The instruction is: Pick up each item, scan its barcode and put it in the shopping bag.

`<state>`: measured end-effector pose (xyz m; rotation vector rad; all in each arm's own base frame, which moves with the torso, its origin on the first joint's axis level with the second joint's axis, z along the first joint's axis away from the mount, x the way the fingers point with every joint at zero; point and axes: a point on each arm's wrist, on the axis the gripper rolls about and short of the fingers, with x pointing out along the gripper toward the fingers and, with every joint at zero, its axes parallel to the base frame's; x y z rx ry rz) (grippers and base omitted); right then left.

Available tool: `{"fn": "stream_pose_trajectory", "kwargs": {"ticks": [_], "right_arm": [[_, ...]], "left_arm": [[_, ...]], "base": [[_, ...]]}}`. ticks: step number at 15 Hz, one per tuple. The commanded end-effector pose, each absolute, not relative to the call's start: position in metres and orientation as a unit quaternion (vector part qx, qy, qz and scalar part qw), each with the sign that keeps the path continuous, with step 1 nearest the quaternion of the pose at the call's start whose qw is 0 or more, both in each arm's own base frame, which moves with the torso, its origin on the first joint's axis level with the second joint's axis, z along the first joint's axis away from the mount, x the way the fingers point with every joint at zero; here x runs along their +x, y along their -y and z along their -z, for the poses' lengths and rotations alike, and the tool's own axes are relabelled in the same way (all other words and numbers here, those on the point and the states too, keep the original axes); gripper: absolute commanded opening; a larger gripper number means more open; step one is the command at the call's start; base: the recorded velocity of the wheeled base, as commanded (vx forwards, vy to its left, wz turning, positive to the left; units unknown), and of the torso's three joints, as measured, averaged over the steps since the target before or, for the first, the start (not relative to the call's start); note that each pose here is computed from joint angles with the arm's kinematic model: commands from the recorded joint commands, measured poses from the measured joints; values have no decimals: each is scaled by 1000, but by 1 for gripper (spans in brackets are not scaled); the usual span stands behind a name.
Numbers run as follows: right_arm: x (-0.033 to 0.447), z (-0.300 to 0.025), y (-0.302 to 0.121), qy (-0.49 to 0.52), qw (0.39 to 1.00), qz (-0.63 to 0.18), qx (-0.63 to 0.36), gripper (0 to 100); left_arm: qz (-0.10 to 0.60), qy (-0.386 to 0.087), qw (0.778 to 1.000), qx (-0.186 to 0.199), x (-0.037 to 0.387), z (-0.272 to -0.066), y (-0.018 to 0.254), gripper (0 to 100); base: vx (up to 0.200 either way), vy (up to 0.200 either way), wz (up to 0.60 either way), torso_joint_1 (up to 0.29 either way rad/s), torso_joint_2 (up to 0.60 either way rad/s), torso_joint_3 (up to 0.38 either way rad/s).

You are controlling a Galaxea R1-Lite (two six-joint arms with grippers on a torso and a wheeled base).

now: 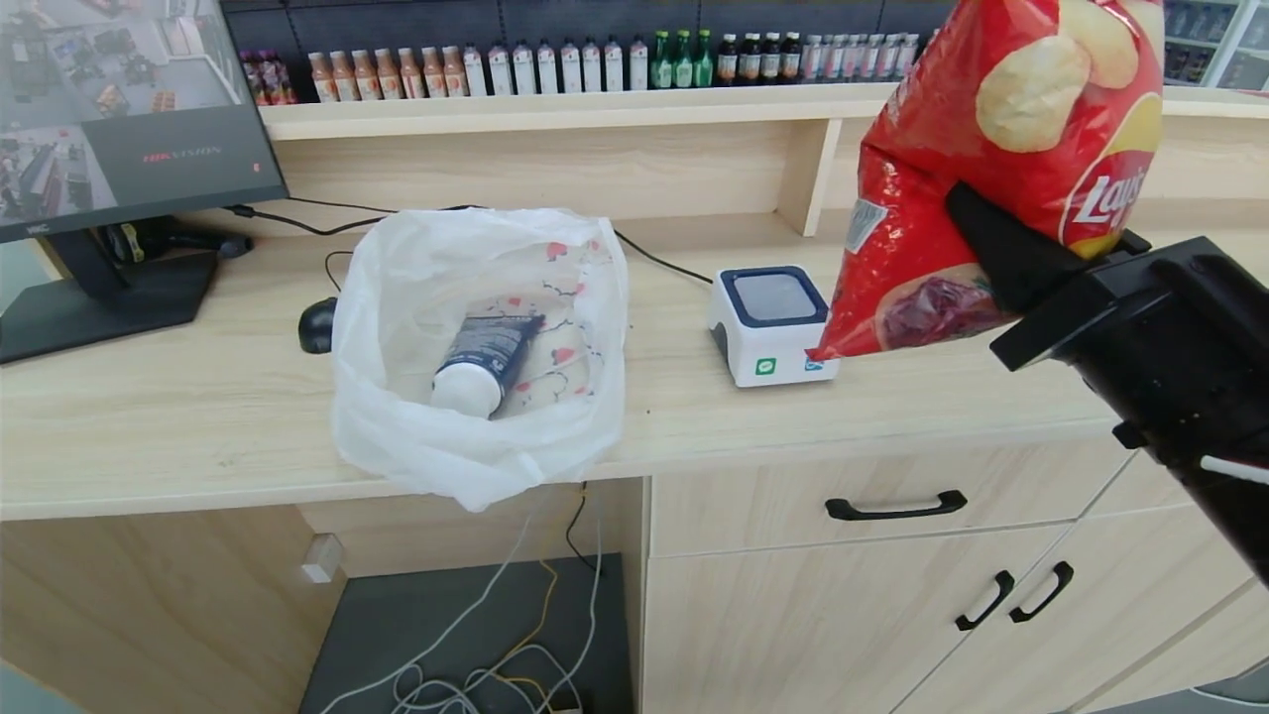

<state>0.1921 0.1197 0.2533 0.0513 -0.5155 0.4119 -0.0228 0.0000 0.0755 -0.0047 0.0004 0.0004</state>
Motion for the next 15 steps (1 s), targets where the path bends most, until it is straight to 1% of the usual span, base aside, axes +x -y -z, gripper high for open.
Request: {"fn": "stream_pose_trajectory", "kwargs": {"ticks": [1, 6, 14, 15], "right_arm": [[190, -256, -118, 258, 945, -201, 26, 0], [187, -262, -116, 270, 942, -199, 31, 0], [181, -262, -112, 274, 940, -198, 32, 0], [182, -262, -113, 274, 940, -198, 32, 0]], "left_arm": [[-1, 0, 1000, -3, -23, -75, 0, 100], [-1, 0, 1000, -3, -23, -75, 0, 100], [-1, 0, 1000, -3, -23, -75, 0, 100], [-1, 0, 1000, -2, -23, -75, 0, 100]], "base": [[0, 200, 0, -2, -2, -2], [0, 200, 0, 7, 2, 1], [0, 200, 0, 3, 1, 3], [0, 0, 0, 0, 0, 0]]}}
